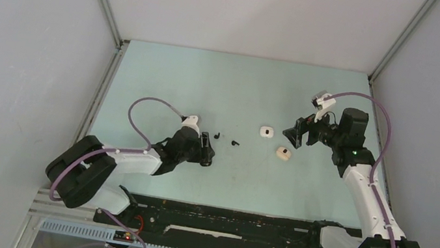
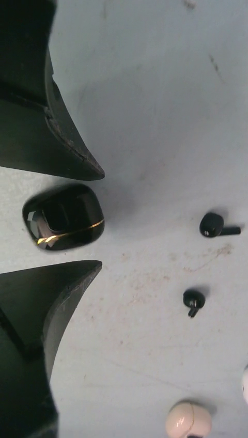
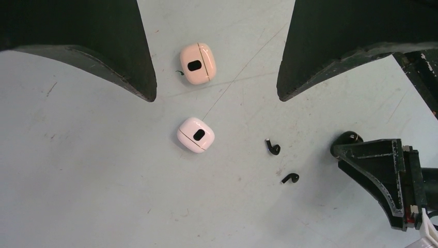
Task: Insert the wireless bluetooth earbuds into the charging case
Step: Pick up the charging case from the center of the board.
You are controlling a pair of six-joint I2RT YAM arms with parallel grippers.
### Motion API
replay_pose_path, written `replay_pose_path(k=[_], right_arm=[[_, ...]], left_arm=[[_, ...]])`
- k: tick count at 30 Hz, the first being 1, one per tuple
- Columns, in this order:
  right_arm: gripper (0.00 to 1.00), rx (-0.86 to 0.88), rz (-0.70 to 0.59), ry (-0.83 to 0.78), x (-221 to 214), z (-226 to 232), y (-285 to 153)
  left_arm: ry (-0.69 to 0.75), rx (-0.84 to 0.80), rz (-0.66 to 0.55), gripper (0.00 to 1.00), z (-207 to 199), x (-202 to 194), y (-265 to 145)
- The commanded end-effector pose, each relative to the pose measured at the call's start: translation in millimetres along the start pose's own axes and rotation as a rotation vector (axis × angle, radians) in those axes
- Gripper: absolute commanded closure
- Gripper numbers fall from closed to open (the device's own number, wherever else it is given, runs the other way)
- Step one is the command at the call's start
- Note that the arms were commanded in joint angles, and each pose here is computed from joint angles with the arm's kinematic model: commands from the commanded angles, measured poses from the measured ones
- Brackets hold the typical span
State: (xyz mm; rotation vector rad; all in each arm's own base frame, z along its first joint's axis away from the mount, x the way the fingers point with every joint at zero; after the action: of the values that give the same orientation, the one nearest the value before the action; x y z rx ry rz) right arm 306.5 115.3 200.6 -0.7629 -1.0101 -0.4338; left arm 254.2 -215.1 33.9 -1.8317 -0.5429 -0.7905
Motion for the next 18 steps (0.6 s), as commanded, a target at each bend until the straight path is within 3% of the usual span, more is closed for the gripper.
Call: replay_pose_path(k=[1,12,18], right_arm=[[0.11,0.022,-0.015,-0.024,3,2,-1],[0.11,0.031,-0.006,-0.020,1,3,1],[0.11,0.038,-0.003,-0.018,0,4,1]], left_arm=[[-0.067,-0.112,0.062,0.34,-17,-24,-9],[-0.080,-0.098,0.054,0.34,-21,-26,-25],[-0.072,-0.187,0.085,0.34,-47,-34,-29]])
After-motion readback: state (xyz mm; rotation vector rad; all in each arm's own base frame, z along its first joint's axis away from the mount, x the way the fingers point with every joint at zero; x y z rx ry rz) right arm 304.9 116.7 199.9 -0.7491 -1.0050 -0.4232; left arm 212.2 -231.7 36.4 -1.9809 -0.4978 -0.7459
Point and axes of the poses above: each gripper's point midway between its finger pads, its own y axis out along the fingers, its own z axis along the line the jaws close on, x = y × z, the point moved 1 cm from there along -y, back along the fingers, and after that the axes turned 12 degrees about y, right-handed, at the moved point
